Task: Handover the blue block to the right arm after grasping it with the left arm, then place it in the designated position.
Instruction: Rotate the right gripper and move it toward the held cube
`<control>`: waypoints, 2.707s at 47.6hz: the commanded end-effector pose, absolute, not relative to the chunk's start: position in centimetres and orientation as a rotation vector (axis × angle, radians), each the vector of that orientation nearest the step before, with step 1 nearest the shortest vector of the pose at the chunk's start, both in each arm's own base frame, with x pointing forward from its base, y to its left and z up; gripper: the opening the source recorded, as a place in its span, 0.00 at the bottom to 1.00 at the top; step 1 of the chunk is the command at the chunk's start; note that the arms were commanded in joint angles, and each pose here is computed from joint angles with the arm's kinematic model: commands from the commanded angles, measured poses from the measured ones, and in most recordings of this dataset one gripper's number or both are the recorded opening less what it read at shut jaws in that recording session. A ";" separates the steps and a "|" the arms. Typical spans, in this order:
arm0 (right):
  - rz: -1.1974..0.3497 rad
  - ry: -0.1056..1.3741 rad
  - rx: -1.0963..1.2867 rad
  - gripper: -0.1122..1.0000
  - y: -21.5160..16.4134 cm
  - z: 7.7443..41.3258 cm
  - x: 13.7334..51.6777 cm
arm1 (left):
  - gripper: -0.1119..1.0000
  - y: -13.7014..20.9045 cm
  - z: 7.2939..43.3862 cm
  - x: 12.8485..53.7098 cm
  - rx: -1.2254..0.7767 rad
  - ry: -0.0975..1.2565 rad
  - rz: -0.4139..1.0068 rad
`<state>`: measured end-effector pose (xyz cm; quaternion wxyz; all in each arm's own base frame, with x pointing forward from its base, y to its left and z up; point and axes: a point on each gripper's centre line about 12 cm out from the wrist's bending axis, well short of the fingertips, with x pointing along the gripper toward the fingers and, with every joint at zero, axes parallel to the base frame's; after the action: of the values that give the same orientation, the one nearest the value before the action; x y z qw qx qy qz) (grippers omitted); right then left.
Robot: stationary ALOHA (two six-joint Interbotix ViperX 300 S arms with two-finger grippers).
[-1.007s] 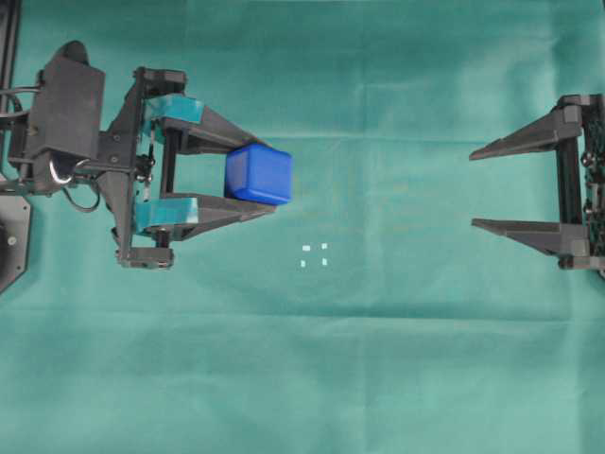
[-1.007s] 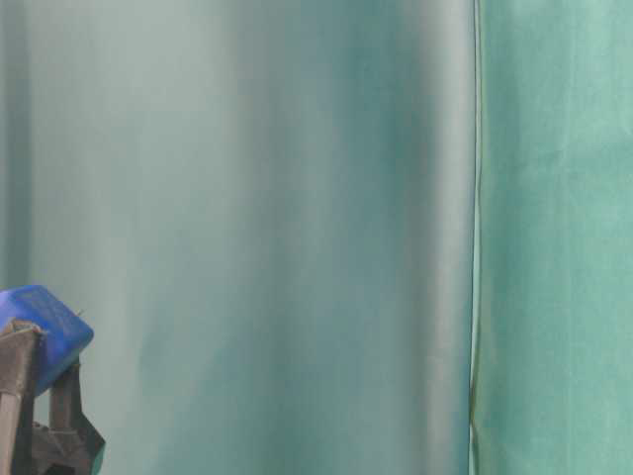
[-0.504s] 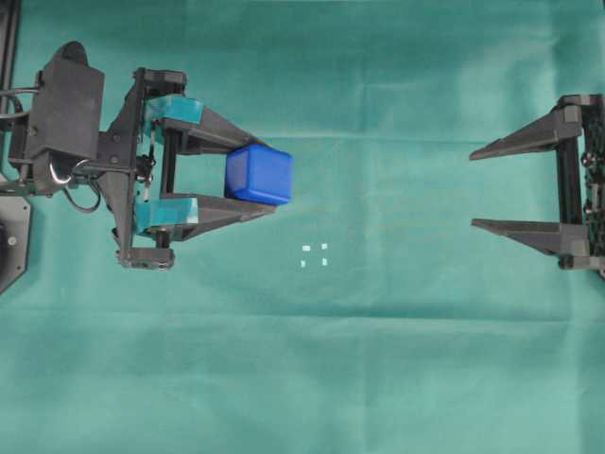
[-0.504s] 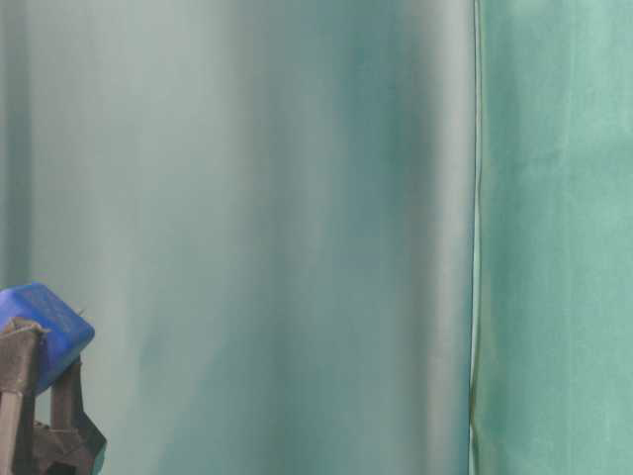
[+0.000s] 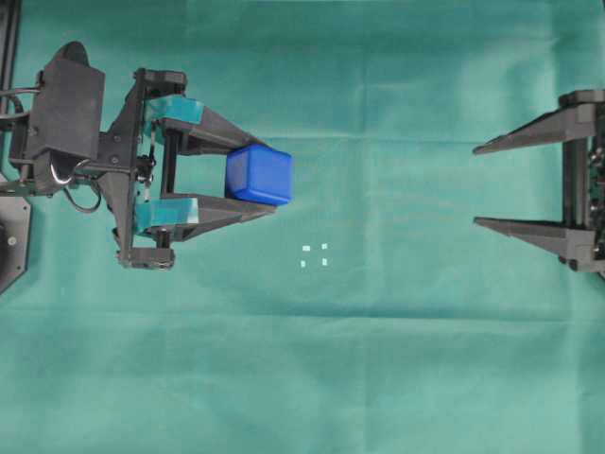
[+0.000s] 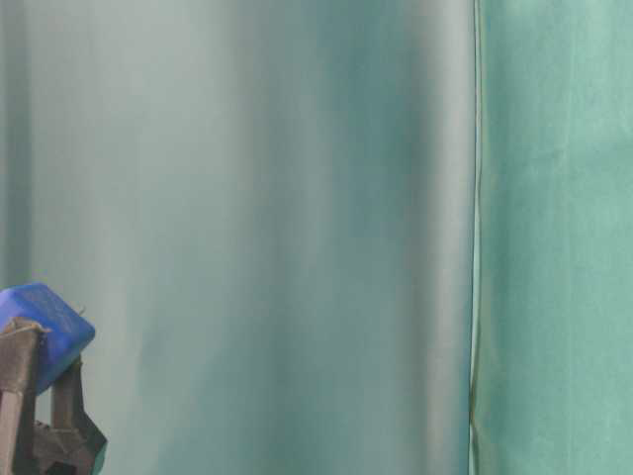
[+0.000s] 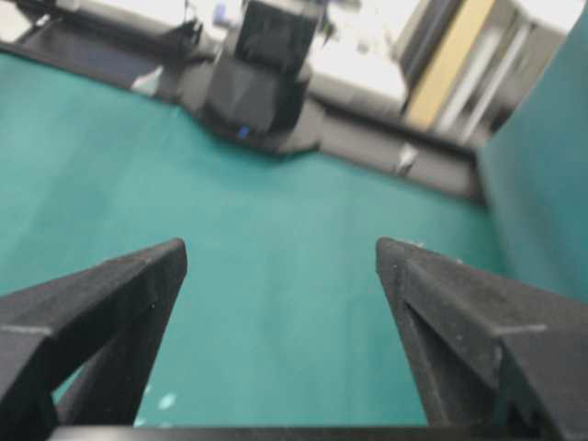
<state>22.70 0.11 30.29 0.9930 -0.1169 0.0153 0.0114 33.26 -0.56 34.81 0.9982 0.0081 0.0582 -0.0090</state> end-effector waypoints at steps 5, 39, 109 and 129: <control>0.020 -0.005 -0.387 0.95 0.1 33.0 23.1 | 0.52 -0.6 35.6 33.2 0.012 0.092 -0.019; 0.054 -0.029 -1.205 0.95 0.5 34.1 23.5 | 0.52 -0.6 35.5 33.2 -0.001 0.103 -0.018; 0.054 -0.051 -1.233 0.95 0.7 34.5 23.6 | 0.52 -0.5 35.4 33.2 -0.002 0.109 -0.015; 0.058 -0.046 -1.233 0.95 0.7 34.4 23.8 | 0.52 -0.5 35.4 33.2 -0.002 0.115 -0.014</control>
<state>23.51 0.65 33.30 0.8145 -0.5791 -0.0087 0.0339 33.26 -0.51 34.45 0.9975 0.0005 0.0705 -0.0077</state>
